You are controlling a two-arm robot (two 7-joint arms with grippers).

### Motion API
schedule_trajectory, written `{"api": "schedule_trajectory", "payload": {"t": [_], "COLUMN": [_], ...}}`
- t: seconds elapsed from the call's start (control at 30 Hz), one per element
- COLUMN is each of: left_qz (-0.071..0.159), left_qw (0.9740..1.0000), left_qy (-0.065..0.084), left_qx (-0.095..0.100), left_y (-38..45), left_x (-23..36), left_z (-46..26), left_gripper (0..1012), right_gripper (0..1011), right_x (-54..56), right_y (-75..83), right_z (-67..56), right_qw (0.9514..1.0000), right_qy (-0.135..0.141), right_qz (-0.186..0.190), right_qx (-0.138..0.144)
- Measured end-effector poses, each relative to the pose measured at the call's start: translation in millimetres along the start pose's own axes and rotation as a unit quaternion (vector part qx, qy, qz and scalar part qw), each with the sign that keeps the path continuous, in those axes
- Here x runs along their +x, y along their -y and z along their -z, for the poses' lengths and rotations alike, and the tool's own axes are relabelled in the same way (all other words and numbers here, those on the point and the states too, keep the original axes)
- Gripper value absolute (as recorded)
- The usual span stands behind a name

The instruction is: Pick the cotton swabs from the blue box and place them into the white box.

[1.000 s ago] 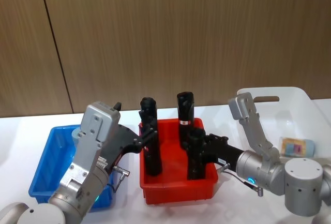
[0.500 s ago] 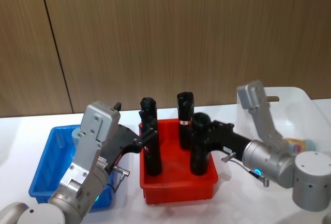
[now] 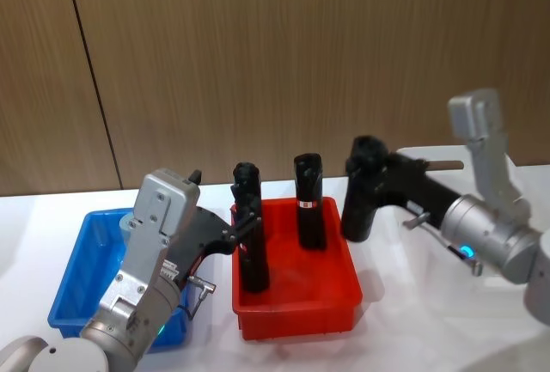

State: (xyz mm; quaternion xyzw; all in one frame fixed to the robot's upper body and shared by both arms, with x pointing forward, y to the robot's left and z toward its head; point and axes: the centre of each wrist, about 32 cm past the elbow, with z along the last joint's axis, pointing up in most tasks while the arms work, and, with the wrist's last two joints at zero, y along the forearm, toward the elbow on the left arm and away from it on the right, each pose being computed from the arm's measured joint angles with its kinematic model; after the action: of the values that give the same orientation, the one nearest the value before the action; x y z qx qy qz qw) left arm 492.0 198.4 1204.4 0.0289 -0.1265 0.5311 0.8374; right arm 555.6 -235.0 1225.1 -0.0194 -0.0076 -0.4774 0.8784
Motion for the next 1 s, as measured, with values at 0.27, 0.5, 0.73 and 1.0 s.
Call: {"api": "schedule_trajectory", "payload": {"t": [0.27, 0.5, 0.73, 1.0], "left_qz": [0.0, 0.0, 0.0, 0.0], "left_qw": [1.0, 1.0, 1.0, 1.0], "left_qy": [0.0, 0.0, 0.0, 0.0], "left_qx": [0.0, 0.0, 0.0, 0.0], "left_y": [0.0, 0.0, 0.0, 0.0], "left_x": [0.0, 0.0, 0.0, 0.0], "left_z": [0.0, 0.0, 0.0, 0.0], "left_gripper": [1003, 1003, 1003, 1003], "right_gripper": [413, 413, 413, 413], "right_x": [18.1, 30.9, 45.6, 63.5], "right_y": [11.9, 17.3, 19.9, 18.0], "right_z": [-14.7, -20.6, -19.8, -11.0], "right_qw": [0.9992, 0.9979, 0.9959, 0.9926], "right_qy": [0.011, 0.02, 0.027, 0.03], "right_qz": [0.03, 0.054, 0.083, 0.117], "right_qx": [0.023, 0.03, 0.025, 0.007]}}
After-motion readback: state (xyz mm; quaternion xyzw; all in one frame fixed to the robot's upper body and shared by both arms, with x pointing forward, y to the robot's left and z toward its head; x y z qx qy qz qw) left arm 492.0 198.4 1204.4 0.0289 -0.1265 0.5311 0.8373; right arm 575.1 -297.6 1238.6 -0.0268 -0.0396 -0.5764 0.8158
